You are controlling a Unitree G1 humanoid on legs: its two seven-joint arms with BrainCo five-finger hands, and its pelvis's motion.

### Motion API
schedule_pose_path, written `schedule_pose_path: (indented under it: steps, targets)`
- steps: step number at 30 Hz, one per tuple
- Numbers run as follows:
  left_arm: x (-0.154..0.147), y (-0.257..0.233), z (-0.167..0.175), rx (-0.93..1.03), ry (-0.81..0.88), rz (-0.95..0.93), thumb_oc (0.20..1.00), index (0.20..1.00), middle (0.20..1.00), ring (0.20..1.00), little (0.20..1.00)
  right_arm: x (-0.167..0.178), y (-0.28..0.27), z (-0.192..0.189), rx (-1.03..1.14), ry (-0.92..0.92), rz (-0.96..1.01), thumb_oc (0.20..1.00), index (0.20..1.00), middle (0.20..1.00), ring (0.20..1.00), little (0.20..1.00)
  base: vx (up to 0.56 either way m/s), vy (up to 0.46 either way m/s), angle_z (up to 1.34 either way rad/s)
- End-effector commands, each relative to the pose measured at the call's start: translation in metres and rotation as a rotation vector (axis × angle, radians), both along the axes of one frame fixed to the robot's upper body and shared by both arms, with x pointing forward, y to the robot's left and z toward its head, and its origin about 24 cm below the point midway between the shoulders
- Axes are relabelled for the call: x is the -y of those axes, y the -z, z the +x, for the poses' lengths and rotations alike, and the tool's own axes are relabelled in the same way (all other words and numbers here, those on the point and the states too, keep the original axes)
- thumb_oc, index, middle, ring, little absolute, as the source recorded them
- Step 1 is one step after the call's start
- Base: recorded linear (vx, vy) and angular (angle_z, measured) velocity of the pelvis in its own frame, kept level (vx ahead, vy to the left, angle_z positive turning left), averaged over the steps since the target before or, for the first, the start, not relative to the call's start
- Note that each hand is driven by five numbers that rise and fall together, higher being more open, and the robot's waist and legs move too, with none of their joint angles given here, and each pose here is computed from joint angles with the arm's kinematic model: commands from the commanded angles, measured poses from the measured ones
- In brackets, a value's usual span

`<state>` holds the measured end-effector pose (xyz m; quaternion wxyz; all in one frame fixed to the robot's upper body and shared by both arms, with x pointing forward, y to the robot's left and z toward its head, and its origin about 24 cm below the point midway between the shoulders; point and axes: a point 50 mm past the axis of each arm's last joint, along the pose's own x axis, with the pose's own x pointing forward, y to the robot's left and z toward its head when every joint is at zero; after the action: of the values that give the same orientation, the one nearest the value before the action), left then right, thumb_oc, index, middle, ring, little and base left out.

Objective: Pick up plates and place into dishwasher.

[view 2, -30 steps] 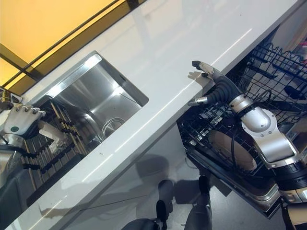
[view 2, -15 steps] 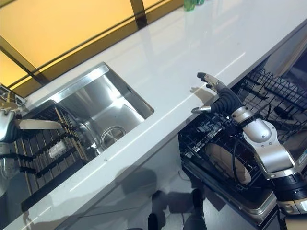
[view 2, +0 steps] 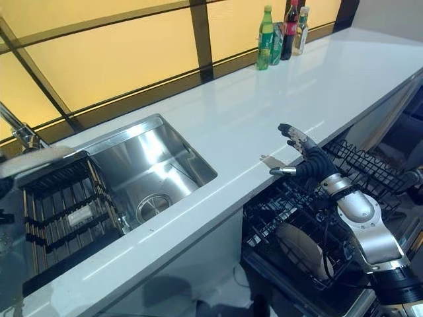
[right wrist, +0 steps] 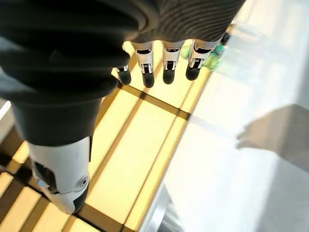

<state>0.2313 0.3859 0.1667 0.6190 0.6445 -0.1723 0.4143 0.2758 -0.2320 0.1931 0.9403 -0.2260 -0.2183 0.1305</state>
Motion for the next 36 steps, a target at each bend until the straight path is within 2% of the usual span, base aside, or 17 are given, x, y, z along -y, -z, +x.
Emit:
schedule_pose_path:
  steps: [1,10,16,24,28,36]
  targets:
    - [0.014,-0.041,0.001,0.173,0.156,0.027,0.200,0.200,0.200,0.200,0.200,-0.017,-0.043,-0.021,0.282,-0.111,0.050,1.000,1.000,1.000,1.000,1.000,-0.02,-0.201,0.07]
    - [0.087,-0.074,0.019,0.257,0.607,-0.106,0.200,0.200,0.200,0.200,0.200,-0.056,-0.058,-0.023,0.366,-0.261,0.116,1.000,1.000,1.000,1.000,1.000,-0.02,-0.168,0.05]
    - [0.132,-0.078,0.027,0.284,0.834,-0.191,0.200,0.200,0.200,0.200,0.200,-0.085,-0.060,-0.022,0.355,-0.370,0.134,1.000,1.000,1.000,1.000,1.000,-0.05,-0.119,0.12]
    - [0.173,-0.075,0.039,0.254,0.989,-0.262,0.200,0.200,0.200,0.200,0.200,-0.117,-0.072,-0.021,0.372,-0.500,0.119,1.000,1.000,1.000,1.000,1.000,-0.06,-0.092,0.15]
    - [0.179,-0.075,0.042,0.252,1.019,-0.296,0.200,0.200,0.200,0.200,0.200,-0.125,-0.076,-0.021,0.375,-0.545,0.112,1.000,1.000,1.000,1.000,1.000,-0.05,-0.042,0.04]
    - [0.198,-0.080,0.039,0.218,1.107,-0.224,0.200,0.200,0.200,0.200,0.200,-0.135,-0.078,-0.024,0.380,-0.598,0.097,1.000,1.000,1.000,1.000,1.000,-0.03,-0.027,0.01]
